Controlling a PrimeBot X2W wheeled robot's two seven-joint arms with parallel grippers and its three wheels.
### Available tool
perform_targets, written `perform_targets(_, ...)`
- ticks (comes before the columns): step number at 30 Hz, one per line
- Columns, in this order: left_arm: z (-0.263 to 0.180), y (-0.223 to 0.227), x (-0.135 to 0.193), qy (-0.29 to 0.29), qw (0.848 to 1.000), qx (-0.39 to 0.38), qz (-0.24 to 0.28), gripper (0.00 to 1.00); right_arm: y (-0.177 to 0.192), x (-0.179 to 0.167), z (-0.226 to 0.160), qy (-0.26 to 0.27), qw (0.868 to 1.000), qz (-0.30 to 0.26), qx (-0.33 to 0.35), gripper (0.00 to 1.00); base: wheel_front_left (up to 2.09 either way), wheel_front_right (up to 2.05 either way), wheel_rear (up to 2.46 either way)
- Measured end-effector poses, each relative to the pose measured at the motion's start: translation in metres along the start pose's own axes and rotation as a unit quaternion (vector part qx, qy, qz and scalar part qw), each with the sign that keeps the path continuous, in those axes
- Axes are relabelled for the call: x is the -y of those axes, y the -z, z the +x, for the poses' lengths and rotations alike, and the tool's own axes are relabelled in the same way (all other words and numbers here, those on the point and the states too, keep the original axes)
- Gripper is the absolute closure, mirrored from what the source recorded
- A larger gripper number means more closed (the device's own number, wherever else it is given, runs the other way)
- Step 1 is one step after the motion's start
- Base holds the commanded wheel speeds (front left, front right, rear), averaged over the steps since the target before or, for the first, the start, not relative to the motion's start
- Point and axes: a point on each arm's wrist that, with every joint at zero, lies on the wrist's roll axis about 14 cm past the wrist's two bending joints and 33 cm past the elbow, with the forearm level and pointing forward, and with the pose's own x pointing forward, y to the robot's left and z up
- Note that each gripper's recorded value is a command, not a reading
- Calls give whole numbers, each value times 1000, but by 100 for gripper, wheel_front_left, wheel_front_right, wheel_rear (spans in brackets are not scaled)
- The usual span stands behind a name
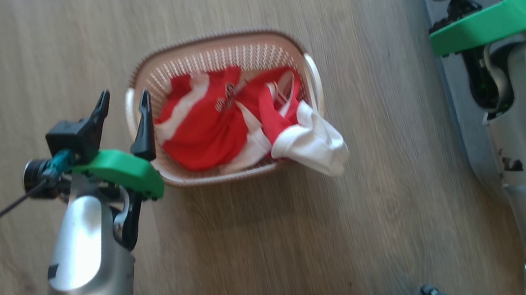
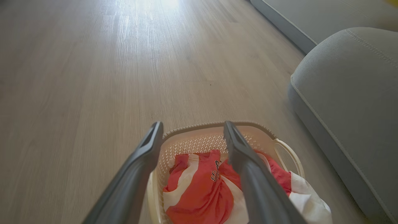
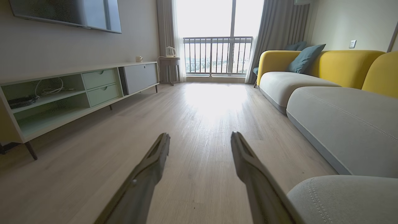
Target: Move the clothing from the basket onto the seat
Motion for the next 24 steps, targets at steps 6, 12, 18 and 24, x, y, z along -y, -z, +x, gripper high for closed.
perform_targets(6, 28, 35, 15, 29, 999, -31, -13, 0, 26, 4, 9, 1, 1000, -1, -6, 0, 0, 0, 0)
perform_targets(12, 51, 86, 34, 63, 995, -77, -20, 0, 68, 10, 8, 6, 999, 2, -31, 0, 0, 0, 0)
perform_targets(18, 67, 126, 66, 118, 986, -115, -19, 0, 108, 18, 0, 17, 997, 3, -69, 0, 0, 0, 0)
perform_targets(24, 62, 171, 108, 179, 968, -170, -35, 0, 130, 29, -10, 30, 995, -4, -94, 0, 0, 0, 0)
